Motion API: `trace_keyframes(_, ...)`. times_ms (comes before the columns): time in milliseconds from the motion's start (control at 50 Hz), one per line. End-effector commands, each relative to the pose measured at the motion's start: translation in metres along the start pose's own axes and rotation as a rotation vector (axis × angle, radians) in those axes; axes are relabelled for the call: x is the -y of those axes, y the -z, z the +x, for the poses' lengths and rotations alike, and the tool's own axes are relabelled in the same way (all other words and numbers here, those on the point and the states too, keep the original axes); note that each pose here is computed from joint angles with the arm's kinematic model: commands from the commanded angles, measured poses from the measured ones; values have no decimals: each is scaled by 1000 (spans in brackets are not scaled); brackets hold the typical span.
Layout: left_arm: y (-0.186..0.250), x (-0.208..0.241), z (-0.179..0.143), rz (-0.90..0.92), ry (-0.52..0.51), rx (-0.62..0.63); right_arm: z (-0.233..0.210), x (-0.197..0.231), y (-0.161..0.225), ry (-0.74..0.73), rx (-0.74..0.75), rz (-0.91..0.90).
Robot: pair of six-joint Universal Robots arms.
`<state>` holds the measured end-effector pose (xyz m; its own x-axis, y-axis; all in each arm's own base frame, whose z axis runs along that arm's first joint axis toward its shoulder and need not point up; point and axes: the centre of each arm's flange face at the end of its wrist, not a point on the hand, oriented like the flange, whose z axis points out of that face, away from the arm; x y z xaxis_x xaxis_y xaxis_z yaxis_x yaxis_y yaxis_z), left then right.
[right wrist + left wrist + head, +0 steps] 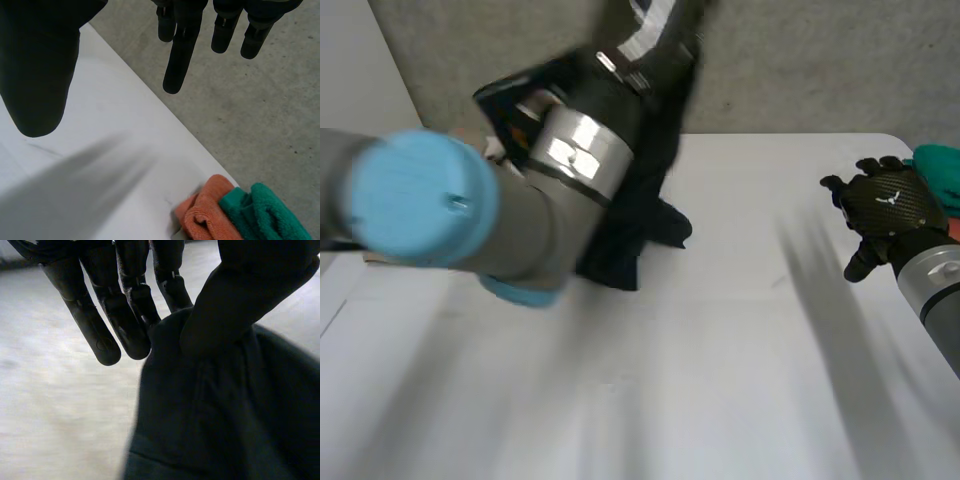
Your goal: Fold the laundry.
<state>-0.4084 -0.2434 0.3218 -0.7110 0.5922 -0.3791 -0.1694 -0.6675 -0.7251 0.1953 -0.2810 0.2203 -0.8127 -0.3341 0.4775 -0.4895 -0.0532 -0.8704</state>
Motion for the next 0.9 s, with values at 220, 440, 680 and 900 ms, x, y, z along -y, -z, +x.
trace_keyframes(220,65,-27,64,-348,362,-388,21,-8,-15,3,-69,-4)
trace_keyframes(440,133,-26,-13,-685,253,55,-14,12,32,124,290,-27)
trace_keyframes(680,202,-77,-32,-991,138,94,-58,-26,23,51,520,-165)
trace_keyframes(900,218,-126,-48,-1106,41,78,-75,-55,-7,102,465,-121)
